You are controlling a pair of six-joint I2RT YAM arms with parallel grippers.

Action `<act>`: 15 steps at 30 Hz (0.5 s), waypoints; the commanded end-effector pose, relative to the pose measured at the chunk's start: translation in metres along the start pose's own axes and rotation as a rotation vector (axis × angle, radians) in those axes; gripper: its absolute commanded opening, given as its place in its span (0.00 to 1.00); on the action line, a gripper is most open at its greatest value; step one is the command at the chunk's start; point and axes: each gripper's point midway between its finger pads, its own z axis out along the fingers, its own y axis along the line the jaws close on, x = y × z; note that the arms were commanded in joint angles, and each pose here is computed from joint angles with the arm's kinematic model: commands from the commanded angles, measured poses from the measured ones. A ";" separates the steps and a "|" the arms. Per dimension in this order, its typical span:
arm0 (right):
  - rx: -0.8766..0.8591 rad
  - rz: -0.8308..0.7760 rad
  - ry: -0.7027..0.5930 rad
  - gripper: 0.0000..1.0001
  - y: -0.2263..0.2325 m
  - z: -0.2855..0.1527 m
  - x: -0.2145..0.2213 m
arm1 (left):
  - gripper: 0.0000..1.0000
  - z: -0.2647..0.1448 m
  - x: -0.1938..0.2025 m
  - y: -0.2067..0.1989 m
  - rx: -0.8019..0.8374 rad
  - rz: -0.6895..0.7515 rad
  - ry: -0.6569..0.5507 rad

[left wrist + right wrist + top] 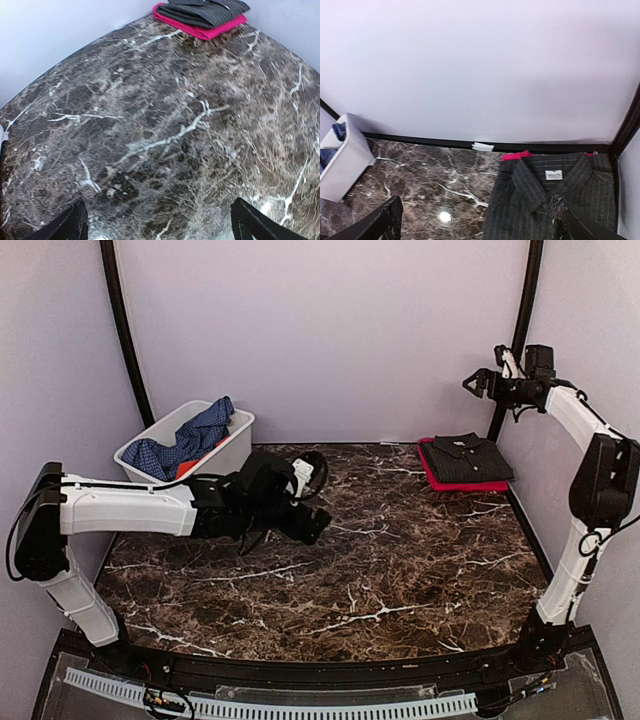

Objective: Fold and stack the mixed laundry pile
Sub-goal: Reset both arms

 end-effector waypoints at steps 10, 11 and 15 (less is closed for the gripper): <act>-0.358 -0.047 0.027 0.98 0.170 -0.048 0.070 | 0.99 -0.071 -0.070 0.115 -0.088 -0.313 -0.068; -0.367 -0.054 0.039 0.98 0.178 -0.050 0.083 | 0.99 -0.067 -0.064 0.117 -0.089 -0.321 -0.048; -0.405 -0.061 0.116 0.98 0.209 -0.056 0.144 | 0.99 -0.046 -0.028 0.115 -0.079 -0.374 0.049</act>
